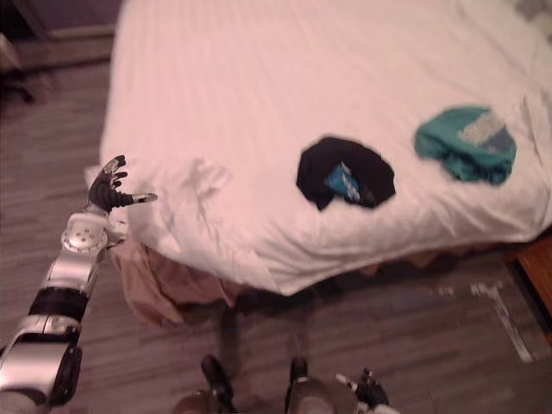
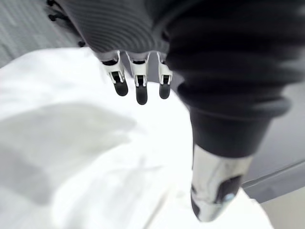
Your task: Tidy the bed and pick cloth on bed and put in laundry
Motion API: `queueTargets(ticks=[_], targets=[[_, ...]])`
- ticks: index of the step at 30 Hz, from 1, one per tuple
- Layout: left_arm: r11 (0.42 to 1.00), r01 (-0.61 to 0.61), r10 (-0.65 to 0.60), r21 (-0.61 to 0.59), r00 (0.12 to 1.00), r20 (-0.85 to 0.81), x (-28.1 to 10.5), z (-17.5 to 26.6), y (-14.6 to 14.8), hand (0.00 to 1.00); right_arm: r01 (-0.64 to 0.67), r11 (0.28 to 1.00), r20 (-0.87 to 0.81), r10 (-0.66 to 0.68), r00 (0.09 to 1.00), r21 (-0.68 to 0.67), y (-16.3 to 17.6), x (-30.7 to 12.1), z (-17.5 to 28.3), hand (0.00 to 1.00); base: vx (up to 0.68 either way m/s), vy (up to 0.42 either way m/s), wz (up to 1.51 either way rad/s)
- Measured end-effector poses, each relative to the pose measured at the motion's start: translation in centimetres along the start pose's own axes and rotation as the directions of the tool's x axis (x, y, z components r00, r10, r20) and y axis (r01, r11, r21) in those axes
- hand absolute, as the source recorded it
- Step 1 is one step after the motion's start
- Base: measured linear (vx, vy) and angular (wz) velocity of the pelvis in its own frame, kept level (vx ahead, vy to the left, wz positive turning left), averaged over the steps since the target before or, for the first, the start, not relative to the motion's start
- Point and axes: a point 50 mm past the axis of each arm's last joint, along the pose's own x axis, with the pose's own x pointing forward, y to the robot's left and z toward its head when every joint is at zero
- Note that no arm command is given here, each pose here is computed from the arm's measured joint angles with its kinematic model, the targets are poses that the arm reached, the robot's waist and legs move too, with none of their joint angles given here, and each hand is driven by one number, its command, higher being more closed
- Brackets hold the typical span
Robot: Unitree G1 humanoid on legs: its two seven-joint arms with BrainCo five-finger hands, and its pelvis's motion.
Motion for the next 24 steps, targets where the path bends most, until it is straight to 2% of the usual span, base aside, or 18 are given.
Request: queueTargets(ticks=[5, 10, 12, 15, 18, 21, 22, 24], targets=[[0.990, -0.057, 0.049, 0.131, 0.997, 0.062, 0.8, 2.4, 2.3, 1.00, -0.077, 0.997, 0.102, 0.077, 0.992, -0.003, 1.9, 0.3, 2.4, 0.00, -0.02, 0.028, -0.11], [0.986, -0.046, 0.038, 0.160, 0.998, 0.057, 0.6, 1.7, 3.0, 1.00, -0.096, 0.995, 0.262, 0.083, 0.961, 0.037, 1.4, 0.2, 6.5, 0.00, 0.01, 0.026, -0.07], [0.990, -0.033, 0.032, 0.139, 0.999, 0.010, -0.6, -1.4, 2.7, 1.00, -0.074, 0.997, 0.454, 0.051, 0.890, 0.034, 0.6, -1.0, 11.1, 0.00, 0.03, 0.023, -0.04], [0.993, -0.020, 0.027, 0.113, 0.998, -0.059, -2.7, -5.5, 2.5, 1.00, -0.003, 0.999, 0.623, -0.019, 0.782, 0.035, -1.2, -2.9, 15.5, 0.00, 0.01, -0.001, 0.01], [0.997, -0.012, 0.025, 0.070, 0.981, -0.192, -6.5, -11.3, 1.4, 1.00, 0.108, 0.993, 0.710, -0.107, 0.696, 0.044, -3.3, -4.5, 18.3, 0.00, 0.05, -0.019, 0.18], [0.999, -0.013, 0.022, 0.030, 0.948, -0.317, -10.3, -15.6, 0.1, 1.00, 0.179, 0.983, 0.738, -0.093, 0.668, -0.038, -3.4, -5.1, 19.5, 0.00, 0.08, -0.027, 0.39], [1.000, -0.014, 0.017, 0.013, 0.942, -0.335, -11.4, -16.4, -0.6, 0.00, 0.196, 0.976, 0.747, -0.064, 0.662, -0.090, -2.8, -5.1, 20.5, 0.00, 0.05, -0.015, 0.39], [1.000, -0.009, 0.002, -0.020, 0.937, -0.349, -11.9, -16.7, -1.7, 0.00, 0.193, 0.967, 0.766, 0.001, 0.642, -0.163, -1.4, -5.2, 21.9, 0.00, 0.05, -0.005, 0.30]])
